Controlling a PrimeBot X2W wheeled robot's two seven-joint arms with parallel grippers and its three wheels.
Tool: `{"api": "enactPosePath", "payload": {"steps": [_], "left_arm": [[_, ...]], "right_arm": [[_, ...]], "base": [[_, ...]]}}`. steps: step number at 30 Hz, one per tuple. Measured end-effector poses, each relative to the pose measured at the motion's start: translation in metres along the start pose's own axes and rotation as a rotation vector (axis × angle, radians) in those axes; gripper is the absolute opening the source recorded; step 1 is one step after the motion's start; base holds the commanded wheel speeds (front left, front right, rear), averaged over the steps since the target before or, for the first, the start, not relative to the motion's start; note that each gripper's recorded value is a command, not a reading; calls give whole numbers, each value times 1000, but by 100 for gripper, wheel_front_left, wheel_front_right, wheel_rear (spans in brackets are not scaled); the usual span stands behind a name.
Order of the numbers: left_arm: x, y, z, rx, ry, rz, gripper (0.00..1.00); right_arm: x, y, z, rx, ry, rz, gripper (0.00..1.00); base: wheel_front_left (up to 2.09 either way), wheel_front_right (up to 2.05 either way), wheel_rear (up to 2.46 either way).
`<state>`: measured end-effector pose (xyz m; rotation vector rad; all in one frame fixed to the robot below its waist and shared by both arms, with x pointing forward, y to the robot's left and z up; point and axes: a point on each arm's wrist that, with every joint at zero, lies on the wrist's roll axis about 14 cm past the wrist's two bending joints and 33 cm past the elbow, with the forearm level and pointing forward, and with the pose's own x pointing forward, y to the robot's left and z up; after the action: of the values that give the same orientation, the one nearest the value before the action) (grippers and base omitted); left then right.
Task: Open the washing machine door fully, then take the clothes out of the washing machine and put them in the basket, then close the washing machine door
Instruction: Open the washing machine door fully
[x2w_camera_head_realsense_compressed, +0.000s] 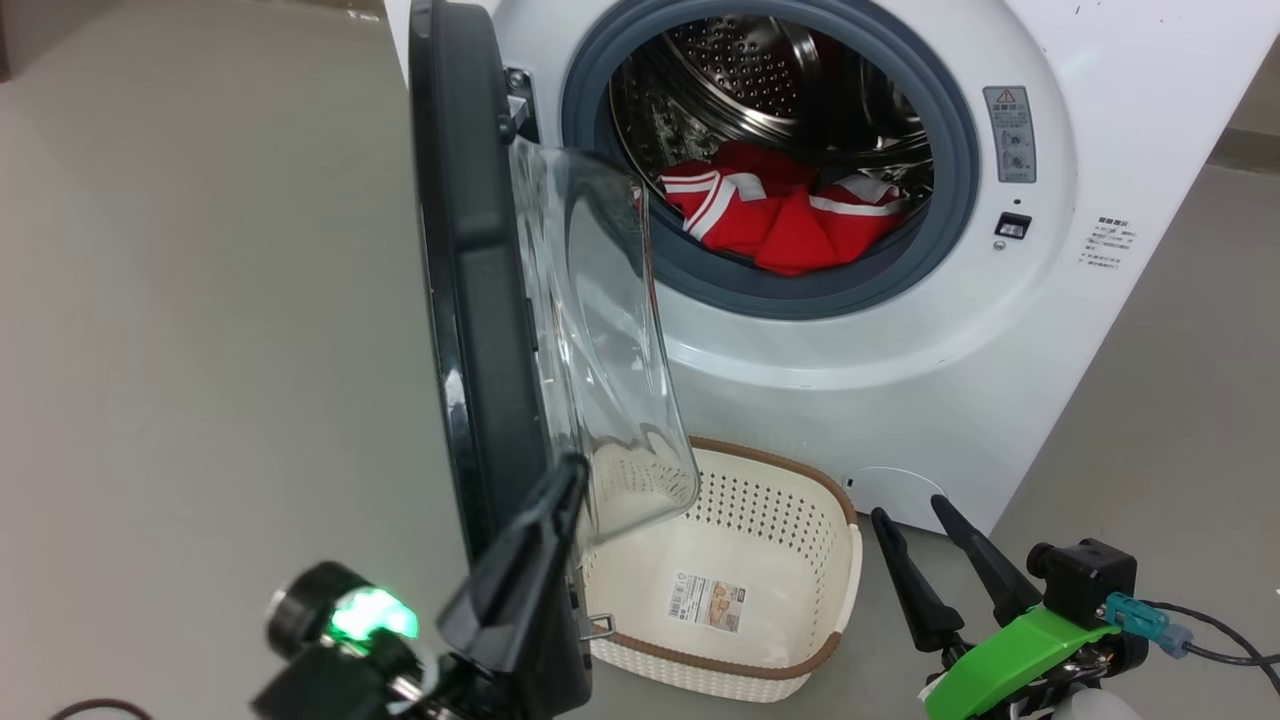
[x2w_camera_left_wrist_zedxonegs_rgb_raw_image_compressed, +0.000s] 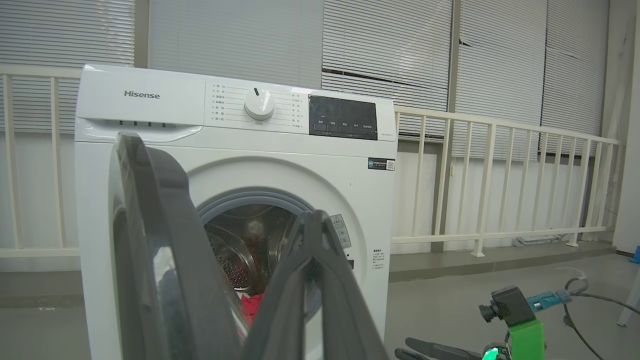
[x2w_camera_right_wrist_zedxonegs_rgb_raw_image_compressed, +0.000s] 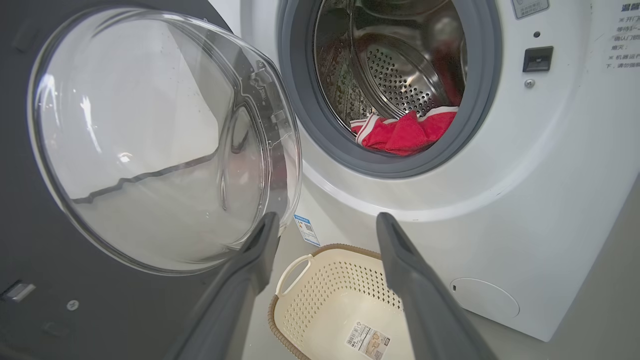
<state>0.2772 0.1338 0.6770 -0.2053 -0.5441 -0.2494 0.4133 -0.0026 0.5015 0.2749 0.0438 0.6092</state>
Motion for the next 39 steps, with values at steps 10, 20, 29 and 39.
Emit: {"api": "enactPosePath", "payload": {"steps": [10,20,29,39], "left_arm": [[-11,-21,-52,-135,170,-40,0],[-26,-24,-94,-209,309,-18,0],[-44,-12,-128,-245,421,38,0],[-50,-1,-135,-239,436,82,0]], "right_arm": [[-3,-3,-1,3,1,-12,100],[-5,-4,-3,4,6,-17,100],[-3,-5,-7,11,16,-16,100],[-1,-5,-7,14,16,-15,100]], "base": [[0,0,0],[0,0,0],[0,0,0],[0,0,0]]}}
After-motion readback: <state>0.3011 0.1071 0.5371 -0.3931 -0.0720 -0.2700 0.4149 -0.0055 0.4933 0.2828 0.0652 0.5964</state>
